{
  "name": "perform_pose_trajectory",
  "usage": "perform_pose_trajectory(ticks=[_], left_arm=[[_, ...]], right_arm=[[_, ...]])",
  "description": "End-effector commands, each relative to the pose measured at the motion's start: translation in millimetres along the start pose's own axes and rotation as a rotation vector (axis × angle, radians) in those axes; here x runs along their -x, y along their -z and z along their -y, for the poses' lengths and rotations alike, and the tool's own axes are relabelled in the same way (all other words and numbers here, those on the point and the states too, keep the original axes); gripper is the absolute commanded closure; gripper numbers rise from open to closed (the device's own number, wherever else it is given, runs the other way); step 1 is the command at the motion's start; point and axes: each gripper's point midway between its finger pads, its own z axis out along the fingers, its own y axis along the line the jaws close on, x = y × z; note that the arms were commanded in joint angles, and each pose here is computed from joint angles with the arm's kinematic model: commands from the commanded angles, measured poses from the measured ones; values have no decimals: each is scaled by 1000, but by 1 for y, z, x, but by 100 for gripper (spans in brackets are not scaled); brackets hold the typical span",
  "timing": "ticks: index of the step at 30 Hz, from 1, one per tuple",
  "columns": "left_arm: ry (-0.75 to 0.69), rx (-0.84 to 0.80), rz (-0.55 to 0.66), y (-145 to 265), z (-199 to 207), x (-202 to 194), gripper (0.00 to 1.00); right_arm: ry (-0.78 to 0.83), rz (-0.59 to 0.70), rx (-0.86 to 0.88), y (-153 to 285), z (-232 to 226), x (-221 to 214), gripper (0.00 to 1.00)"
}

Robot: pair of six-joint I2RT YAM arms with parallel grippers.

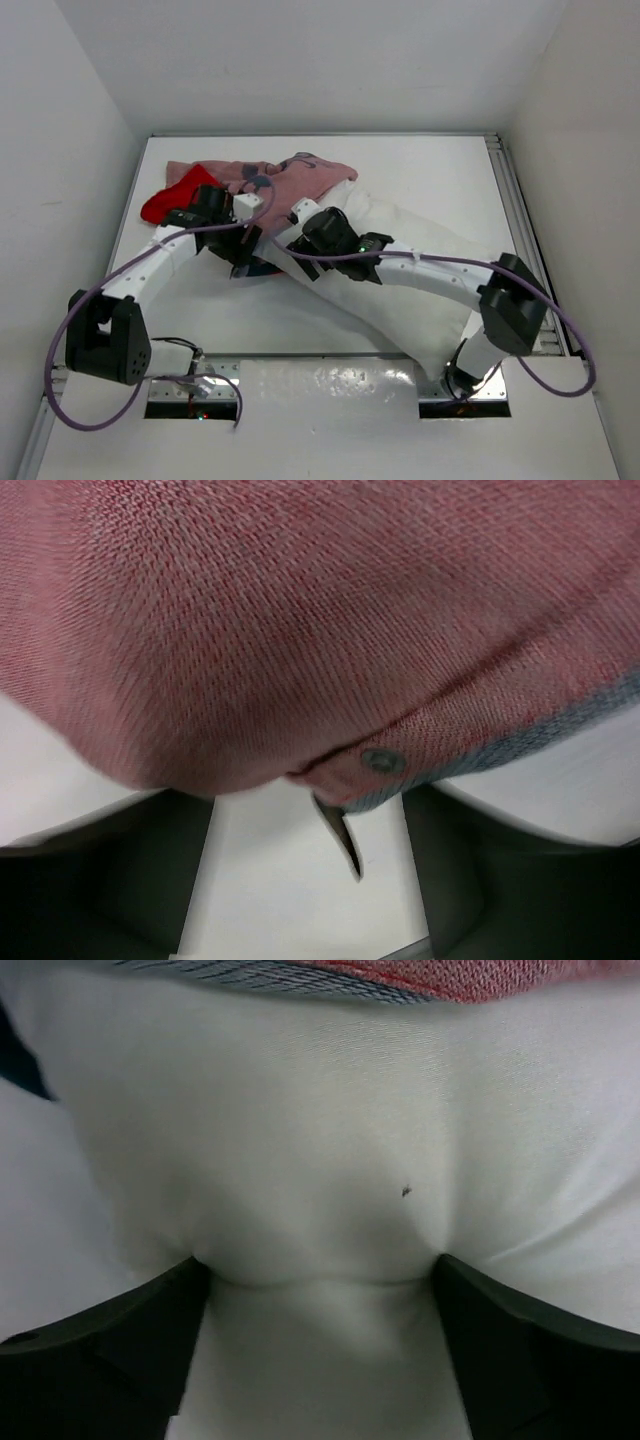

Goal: Put the pillow into the pillowcase

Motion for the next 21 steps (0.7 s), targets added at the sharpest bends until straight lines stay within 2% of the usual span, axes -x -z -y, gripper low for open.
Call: perform_pose_trajectory(ticks=[1, 2, 3, 4, 7, 8, 10, 12, 13, 15, 18, 21], left_arm=[[21, -13, 60, -23, 1, 16, 51], [29, -27, 60, -23, 3, 19, 64], [33, -37, 49, -25, 4, 19, 90], [35, -41, 55, -20, 3, 26, 100], [2, -48, 81, -3, 5, 40, 100], [-21, -30, 137, 13, 2, 59, 100], [-75, -34, 173, 32, 9, 75, 100], [-145, -38, 257, 62, 17, 106, 100], [-212, -80, 230, 67, 32, 105, 100], [-295, -124, 254, 81, 51, 120, 100], [-386, -246, 257, 86, 98, 124, 100], [-420, -363, 261, 87, 125, 121, 100]], right_arm=[[-91, -70, -65, -26, 11, -5, 15], [-130, -93, -55, -31, 9, -8, 34], [-152, -119, -45, -34, 10, -13, 87], [-208, -126, -15, -40, 9, -12, 100], [-310, -77, 121, -38, -3, 9, 100], [-360, -29, 138, -38, 6, 24, 100], [-477, 58, 207, -29, 13, 61, 100], [-660, 184, 200, -23, 50, 103, 100], [-738, 290, 223, -13, 75, 130, 100], [-900, 398, 241, -1, 97, 159, 100], [-1063, 534, 166, 12, 137, 193, 100], [-1173, 561, 87, 9, 146, 198, 100]])
